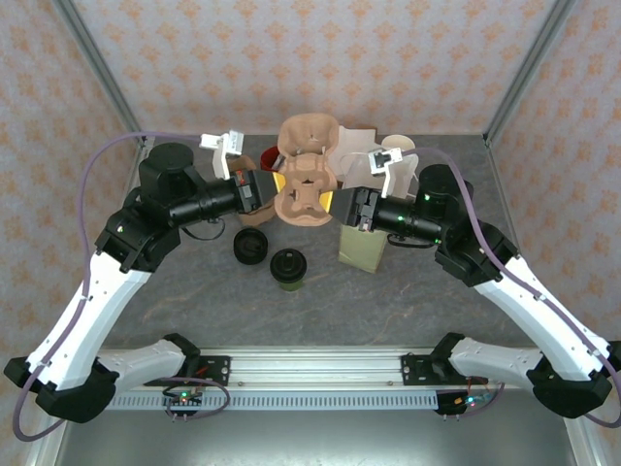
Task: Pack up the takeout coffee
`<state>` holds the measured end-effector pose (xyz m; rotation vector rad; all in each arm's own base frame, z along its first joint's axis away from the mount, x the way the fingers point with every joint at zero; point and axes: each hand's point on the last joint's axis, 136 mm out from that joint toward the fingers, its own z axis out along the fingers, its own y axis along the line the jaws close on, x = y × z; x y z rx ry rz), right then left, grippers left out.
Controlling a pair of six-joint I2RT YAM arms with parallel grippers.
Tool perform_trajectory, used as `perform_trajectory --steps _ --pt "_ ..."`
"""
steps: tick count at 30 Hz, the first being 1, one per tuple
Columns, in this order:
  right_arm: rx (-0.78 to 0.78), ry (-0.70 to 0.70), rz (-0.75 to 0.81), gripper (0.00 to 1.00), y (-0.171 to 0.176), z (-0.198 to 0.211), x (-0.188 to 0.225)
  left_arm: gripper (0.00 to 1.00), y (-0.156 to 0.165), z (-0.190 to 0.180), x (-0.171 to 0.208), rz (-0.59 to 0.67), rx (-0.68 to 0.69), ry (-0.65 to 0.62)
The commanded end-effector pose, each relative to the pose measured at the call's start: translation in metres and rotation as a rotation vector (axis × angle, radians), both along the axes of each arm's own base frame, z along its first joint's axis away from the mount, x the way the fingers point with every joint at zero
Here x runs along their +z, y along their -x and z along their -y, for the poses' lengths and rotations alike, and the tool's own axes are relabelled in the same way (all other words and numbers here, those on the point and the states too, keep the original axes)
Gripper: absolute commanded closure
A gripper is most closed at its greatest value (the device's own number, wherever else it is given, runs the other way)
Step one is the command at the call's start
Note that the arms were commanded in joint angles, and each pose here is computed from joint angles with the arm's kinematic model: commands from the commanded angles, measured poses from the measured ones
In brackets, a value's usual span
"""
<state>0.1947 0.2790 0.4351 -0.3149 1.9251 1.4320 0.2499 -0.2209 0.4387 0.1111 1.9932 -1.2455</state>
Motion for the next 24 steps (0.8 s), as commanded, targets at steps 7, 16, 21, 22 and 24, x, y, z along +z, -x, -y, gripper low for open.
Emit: perform_trajectory --steps 7,16,21,22,24 --pt "0.004 -0.03 0.081 0.6 0.014 0.011 0.022 0.91 0.002 0.007 0.004 0.02 -0.021 0.016" --pt "-0.031 -0.007 0.074 0.99 0.009 0.015 0.018 0.82 0.004 0.011 0.003 0.031 -0.043 0.002" --pt "-0.084 0.044 0.07 1.0 0.008 0.027 0.013 0.44 0.008 -0.001 0.002 0.087 -0.014 -0.095" --pt "-0.085 0.061 0.065 1.0 0.009 0.029 0.011 0.41 0.008 -0.004 0.004 0.124 -0.006 -0.127" --pt "-0.099 0.098 0.044 1.0 0.01 0.034 0.006 0.4 0.008 -0.008 0.007 0.156 0.004 -0.174"
